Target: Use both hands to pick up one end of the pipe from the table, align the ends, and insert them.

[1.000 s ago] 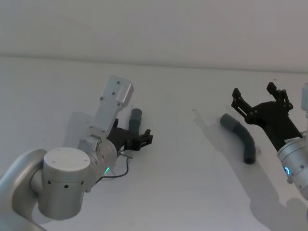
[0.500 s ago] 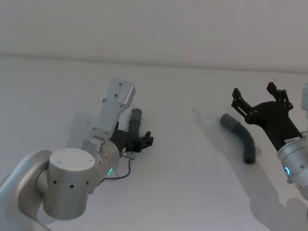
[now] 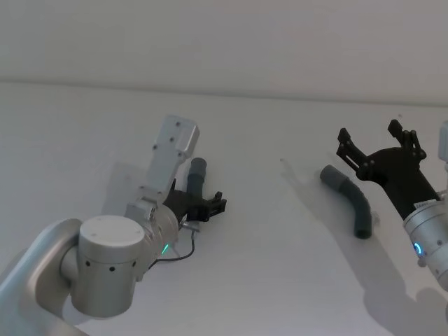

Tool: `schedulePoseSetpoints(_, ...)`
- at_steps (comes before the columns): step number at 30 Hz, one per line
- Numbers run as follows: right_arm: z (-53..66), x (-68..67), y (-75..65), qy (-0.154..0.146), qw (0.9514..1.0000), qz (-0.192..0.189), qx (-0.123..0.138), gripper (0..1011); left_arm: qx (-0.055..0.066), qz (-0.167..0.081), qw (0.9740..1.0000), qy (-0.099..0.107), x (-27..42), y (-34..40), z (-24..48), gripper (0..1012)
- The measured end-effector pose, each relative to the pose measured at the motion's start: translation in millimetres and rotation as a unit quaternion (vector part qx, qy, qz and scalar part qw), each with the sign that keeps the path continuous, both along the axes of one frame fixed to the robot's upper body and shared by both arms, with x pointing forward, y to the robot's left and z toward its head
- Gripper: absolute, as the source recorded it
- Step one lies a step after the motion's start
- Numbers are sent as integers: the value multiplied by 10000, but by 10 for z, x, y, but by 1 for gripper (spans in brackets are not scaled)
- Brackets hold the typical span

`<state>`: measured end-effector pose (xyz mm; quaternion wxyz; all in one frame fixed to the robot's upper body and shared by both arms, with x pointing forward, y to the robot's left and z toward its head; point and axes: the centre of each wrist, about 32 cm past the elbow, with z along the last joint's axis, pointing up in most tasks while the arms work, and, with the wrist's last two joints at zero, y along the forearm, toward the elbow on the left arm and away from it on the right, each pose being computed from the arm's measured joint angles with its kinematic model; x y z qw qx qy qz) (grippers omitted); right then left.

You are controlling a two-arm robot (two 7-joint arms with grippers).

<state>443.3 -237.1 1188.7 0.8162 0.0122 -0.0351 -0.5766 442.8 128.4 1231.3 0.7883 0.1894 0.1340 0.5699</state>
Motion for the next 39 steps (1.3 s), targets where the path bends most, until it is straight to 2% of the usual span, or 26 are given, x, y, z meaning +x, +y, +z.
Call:
schedulePoseSetpoints(6, 0, 0, 0, 0, 10000, 0, 0, 1004, 9, 7, 10000, 1, 24, -16, -3, 1000)
schedulePoseSetpoints(12, 0, 0, 0, 0, 10000, 0, 0, 1004, 14, 6, 10000, 5, 36, -24, -5, 893)
schedulePoseSetpoints(21, 0, 0, 0, 0, 10000, 0, 0, 1004, 13, -6, 10000, 10, 49, -36, -5, 652)
schedulePoseSetpoints(22, 0, 0, 0, 0, 10000, 0, 0, 1004, 13, -6, 10000, 10, 49, -37, -5, 594)
schedulePoseSetpoints(24, 0, 0, 0, 0, 10000, 0, 0, 1004, 14, -6, 10000, 11, 51, -38, -5, 558)
schedulePoseSetpoints(28, 0, 0, 0, 0, 10000, 0, 0, 1004, 17, -7, 10000, 14, 53, -39, -6, 400)
schedulePoseSetpoints(32, 0, 0, 0, 0, 10000, 0, 0, 1004, 19, -6, 10000, 16, 54, -39, -7, 339)
schedulePoseSetpoints(39, 0, 0, 0, 0, 10000, 0, 0, 1004, 21, -6, 10000, 17, 56, -40, -7, 325)
